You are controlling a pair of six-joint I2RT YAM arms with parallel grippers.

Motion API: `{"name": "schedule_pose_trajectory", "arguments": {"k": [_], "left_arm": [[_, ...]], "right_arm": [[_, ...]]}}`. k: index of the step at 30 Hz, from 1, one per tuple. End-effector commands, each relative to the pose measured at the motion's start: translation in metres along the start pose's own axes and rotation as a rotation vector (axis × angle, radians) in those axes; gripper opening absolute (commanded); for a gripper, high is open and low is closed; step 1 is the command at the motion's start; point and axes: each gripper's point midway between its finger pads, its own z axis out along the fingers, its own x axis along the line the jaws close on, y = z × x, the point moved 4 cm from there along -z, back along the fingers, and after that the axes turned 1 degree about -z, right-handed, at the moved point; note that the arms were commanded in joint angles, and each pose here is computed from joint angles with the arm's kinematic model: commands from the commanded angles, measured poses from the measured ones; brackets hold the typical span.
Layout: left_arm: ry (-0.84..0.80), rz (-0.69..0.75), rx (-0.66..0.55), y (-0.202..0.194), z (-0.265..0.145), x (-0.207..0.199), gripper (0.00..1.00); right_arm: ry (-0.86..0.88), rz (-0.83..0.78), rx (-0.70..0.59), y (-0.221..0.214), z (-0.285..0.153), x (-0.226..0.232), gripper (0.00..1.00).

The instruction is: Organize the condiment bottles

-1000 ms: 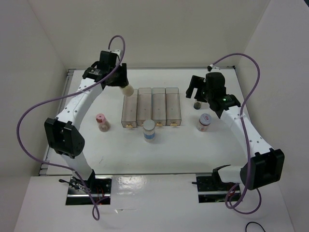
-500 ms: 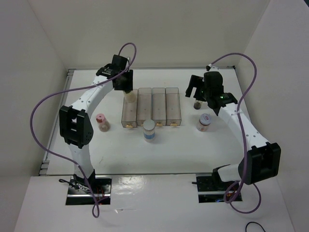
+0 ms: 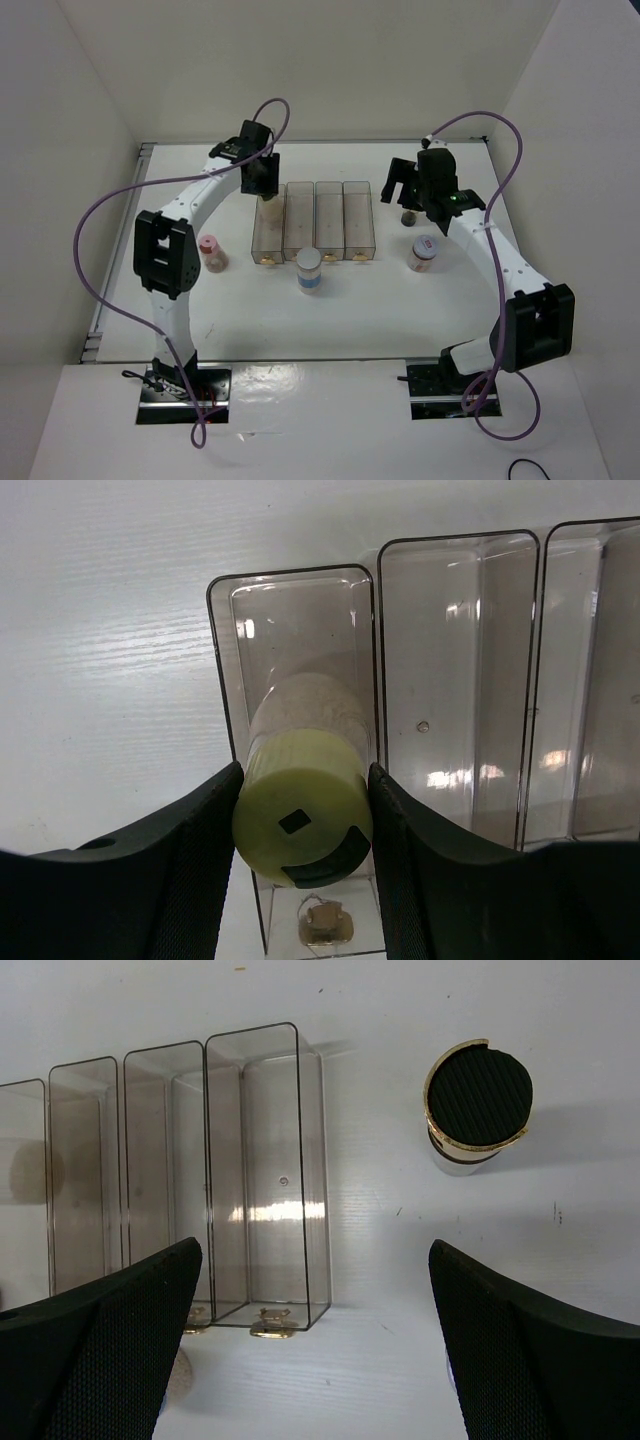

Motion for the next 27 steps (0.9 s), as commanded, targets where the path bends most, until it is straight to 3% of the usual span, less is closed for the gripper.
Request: {"name": "schedule_pose_trajectory", "arguments": {"k": [1, 10, 17, 23, 27], "left_arm": [[-0.006, 0.01, -0.039, 0.013, 0.004, -0.004, 0.4], [0.014, 0.021, 0.004, -0.001, 0.022, -0.005, 0.46], [0.016, 0.031, 0.013, -0.003, 0.026, -0.004, 0.77], [0.04, 0.043, -0.021, 0.006, -0.001, -0.007, 1.0], [0.026, 0.019, -0.109, 0.02, -0.052, -0.01, 1.0]], "right_arm": [[0.026, -0.001, -0.08, 0.026, -0.003, 0.007, 0.98], [0.022, 0.005, -0.091, 0.031, -0.004, 0.005, 0.98], [0.039, 0.003, -0.074, 0.028, -0.004, 0.007, 0.98], [0.062, 0.024, -0.076, 0.028, -0.01, 0.01, 0.98], [0.094, 0.043, -0.094, 0.028, -0.018, 0.013, 0.98]]}}
